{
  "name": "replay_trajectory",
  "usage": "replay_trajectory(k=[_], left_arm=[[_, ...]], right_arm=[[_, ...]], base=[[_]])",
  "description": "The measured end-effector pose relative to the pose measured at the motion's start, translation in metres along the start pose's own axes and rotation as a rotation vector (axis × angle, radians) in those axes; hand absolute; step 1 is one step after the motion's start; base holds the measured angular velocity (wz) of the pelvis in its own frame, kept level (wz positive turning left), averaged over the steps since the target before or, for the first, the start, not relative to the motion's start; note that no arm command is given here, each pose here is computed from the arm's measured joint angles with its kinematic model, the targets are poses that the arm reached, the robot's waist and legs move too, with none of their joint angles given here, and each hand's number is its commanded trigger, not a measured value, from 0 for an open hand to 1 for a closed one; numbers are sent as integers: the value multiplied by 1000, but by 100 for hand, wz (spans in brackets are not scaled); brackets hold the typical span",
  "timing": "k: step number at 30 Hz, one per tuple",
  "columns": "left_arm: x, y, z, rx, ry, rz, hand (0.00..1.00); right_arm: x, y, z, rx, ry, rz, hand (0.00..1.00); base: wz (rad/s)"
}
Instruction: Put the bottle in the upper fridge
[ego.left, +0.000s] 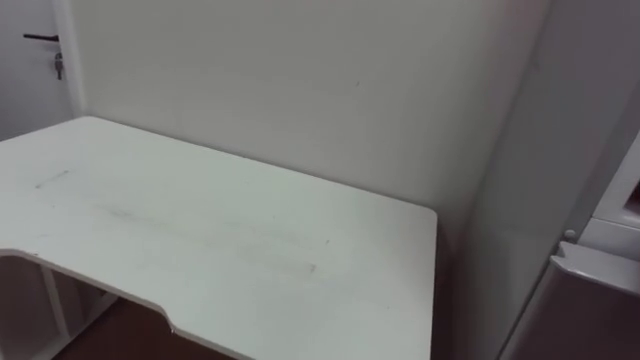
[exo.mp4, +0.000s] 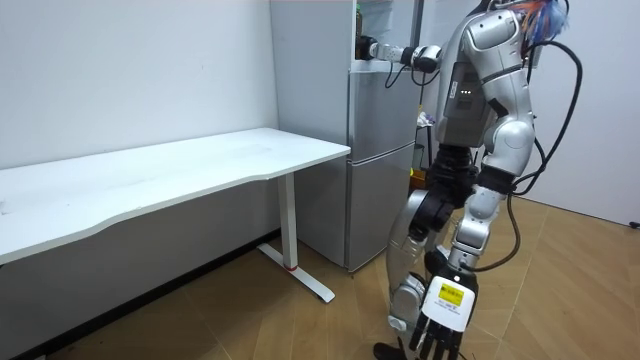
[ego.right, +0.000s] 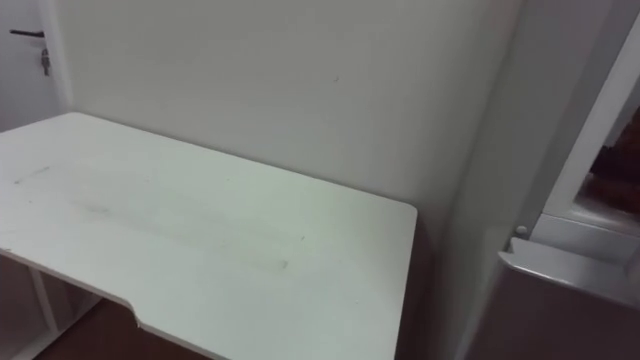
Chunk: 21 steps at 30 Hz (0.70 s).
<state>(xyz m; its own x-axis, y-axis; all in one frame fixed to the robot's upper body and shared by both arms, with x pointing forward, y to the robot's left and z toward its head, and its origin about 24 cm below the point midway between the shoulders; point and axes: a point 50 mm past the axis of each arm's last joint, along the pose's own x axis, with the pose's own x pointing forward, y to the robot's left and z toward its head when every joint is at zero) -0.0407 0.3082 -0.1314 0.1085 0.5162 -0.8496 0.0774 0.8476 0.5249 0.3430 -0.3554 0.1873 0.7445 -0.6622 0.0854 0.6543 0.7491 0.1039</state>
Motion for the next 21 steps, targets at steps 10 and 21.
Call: replay_trajectory(k=[10, 21], left_arm=[[1, 1, 6, -6, -14, 14, 0], [1, -4, 2, -9, 4, -1, 0]], right_arm=[[1, 1, 2, -6, -7, 41, 0], [0, 4, 2, -13, -8, 119, 0]], base=[[0], [-3]])
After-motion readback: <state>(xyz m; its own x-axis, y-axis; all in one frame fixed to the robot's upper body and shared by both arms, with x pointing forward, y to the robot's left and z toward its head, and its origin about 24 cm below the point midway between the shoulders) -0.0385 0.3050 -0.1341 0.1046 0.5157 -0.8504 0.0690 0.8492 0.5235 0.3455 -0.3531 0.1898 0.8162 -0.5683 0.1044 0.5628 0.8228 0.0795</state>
